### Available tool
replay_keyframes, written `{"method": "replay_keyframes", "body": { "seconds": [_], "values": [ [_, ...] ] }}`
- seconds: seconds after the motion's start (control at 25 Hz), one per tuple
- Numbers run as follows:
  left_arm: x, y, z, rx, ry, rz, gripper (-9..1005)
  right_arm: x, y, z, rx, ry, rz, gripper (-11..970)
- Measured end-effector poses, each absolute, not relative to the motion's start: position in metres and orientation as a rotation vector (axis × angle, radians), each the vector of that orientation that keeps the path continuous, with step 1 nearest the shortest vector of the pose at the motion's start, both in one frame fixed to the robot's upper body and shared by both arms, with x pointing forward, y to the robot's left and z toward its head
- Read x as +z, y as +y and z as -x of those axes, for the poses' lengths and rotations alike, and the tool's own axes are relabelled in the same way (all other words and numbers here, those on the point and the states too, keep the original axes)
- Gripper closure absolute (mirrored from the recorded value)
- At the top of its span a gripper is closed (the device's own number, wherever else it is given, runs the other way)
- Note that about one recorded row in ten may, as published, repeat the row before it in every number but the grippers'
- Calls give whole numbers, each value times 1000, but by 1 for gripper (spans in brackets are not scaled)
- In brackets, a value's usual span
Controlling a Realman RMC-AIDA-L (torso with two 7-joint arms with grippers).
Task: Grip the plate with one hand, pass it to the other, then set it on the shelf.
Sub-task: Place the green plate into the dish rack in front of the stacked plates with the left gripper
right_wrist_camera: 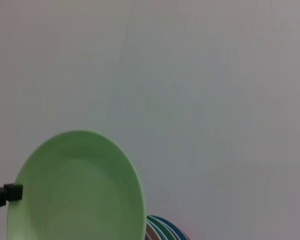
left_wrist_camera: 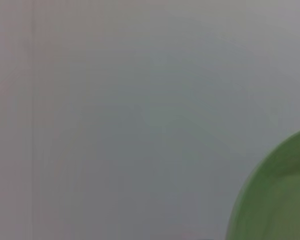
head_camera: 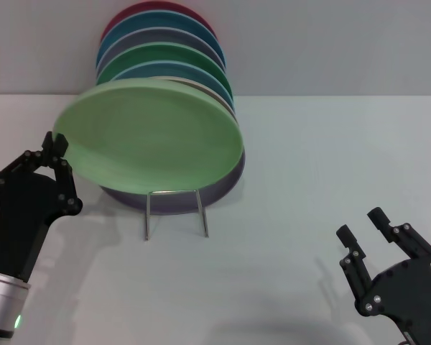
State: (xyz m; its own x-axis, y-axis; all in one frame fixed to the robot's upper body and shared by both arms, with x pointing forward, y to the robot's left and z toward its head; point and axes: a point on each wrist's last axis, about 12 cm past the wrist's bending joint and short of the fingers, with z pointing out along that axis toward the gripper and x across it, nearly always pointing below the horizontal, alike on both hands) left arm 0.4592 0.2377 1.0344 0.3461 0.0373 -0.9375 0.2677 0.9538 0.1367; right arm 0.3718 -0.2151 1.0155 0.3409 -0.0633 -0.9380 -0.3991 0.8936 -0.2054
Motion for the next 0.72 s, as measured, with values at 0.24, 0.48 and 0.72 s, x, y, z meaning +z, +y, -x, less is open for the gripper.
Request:
{"method": "replay_keyframes", "body": {
  "seconds": [0.24,0.48,0.72],
  "values": [
    [1030,236,-459,-155,1245,-304,957,1015,-215,-372,228,1213,440,561],
    [1026,234,-458,-129,1275,-338,957,1016,-213,-373,233,1211,440,561],
    [1022,234,-459,-118,1304,-359,956,1015,-211,-375,239,1216,444,561]
  ]
}}
